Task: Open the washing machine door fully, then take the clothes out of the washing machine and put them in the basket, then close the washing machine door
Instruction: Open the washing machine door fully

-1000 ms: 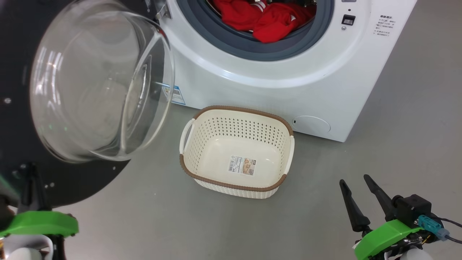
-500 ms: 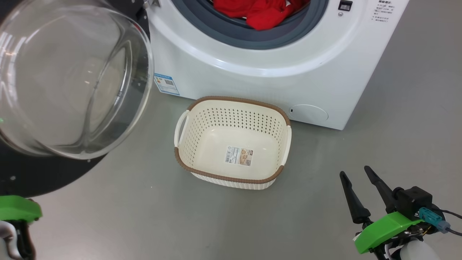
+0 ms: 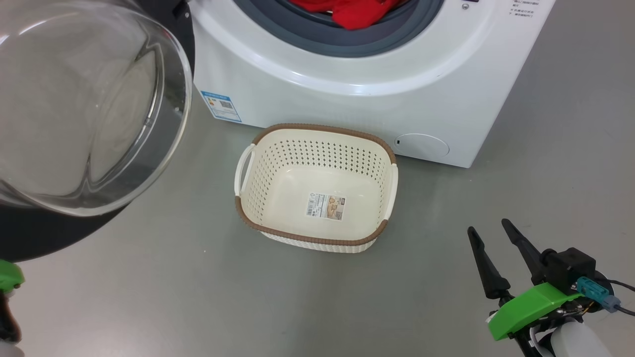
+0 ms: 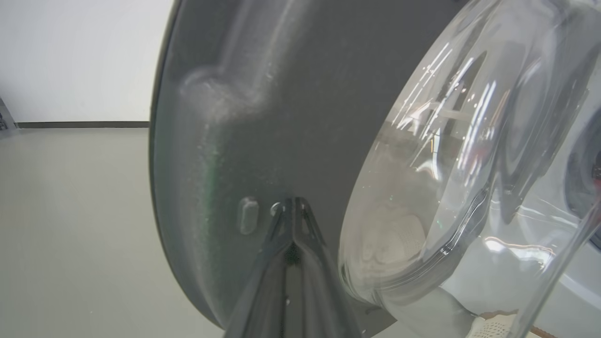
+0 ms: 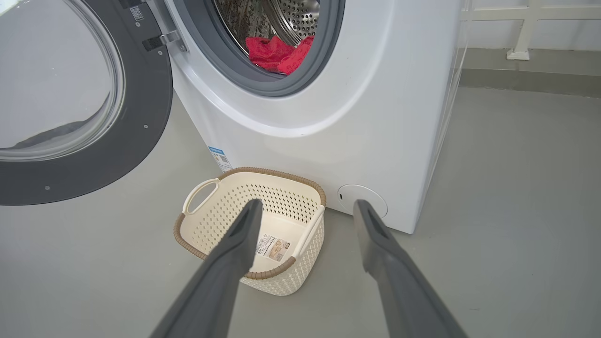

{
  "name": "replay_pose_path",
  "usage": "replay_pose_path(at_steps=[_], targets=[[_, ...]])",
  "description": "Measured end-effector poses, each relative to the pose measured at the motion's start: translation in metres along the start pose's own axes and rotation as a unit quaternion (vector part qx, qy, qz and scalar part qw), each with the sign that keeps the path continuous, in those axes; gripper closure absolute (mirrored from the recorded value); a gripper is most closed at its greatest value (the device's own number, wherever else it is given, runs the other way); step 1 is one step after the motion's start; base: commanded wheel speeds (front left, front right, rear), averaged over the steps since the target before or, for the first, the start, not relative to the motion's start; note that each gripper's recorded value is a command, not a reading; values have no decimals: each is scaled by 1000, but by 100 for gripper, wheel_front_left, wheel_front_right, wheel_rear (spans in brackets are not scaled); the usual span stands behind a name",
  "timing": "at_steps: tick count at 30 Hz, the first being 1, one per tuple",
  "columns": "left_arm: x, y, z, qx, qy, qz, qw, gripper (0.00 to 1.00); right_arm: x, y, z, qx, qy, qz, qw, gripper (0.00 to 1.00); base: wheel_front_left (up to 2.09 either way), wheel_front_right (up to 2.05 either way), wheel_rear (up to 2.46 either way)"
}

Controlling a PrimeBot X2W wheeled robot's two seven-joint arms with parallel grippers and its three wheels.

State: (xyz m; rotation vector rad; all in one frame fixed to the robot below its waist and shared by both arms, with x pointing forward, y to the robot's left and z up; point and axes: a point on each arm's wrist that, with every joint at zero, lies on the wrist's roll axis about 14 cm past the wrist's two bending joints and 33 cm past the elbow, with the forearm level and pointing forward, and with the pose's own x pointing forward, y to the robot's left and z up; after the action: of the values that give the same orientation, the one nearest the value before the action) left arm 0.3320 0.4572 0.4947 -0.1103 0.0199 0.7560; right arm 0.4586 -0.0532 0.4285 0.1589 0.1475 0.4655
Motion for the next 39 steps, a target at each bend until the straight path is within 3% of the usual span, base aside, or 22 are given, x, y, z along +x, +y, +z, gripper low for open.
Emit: replay_pose_path(at_steps=[11,13,16,19,20,21,22,29,39], targets=[[-4,5,6,-22,-7,-3,1000,100,-4,5,11,-7,-10,3,1000,0,0,0,0],[-7,4,7,-39,-12,-3,999,79,-5,6,13,-9,-13,4,1000,0,0,0,0],[-17,2,4,-46,-15,-10,999,73,-7,8,18,-11,-17,6,1000,0,0,0,0],[-32,-6,-3,-47,-12,-29,998,58,-10,12,22,-13,-21,8,1000,0,0,0,0],[-37,-9,-4,-49,-11,-36,998,45,-11,13,23,-13,-23,9,1000,0,0,0,0],[-41,-11,-6,-51,-12,-43,998,9,-12,14,24,-14,-24,9,1000,0,0,0,0],[-46,-15,-7,-51,-11,-50,997,0,-14,14,24,-15,-23,8,1000,0,0,0,0],[-73,-41,-18,-47,-5,-110,993,0,-26,6,29,-19,-29,-6,999,0,0,0,0],[-115,-112,-35,-50,20,-242,969,0,-56,-28,36,-18,-39,-66,997,0,0,0,0]])
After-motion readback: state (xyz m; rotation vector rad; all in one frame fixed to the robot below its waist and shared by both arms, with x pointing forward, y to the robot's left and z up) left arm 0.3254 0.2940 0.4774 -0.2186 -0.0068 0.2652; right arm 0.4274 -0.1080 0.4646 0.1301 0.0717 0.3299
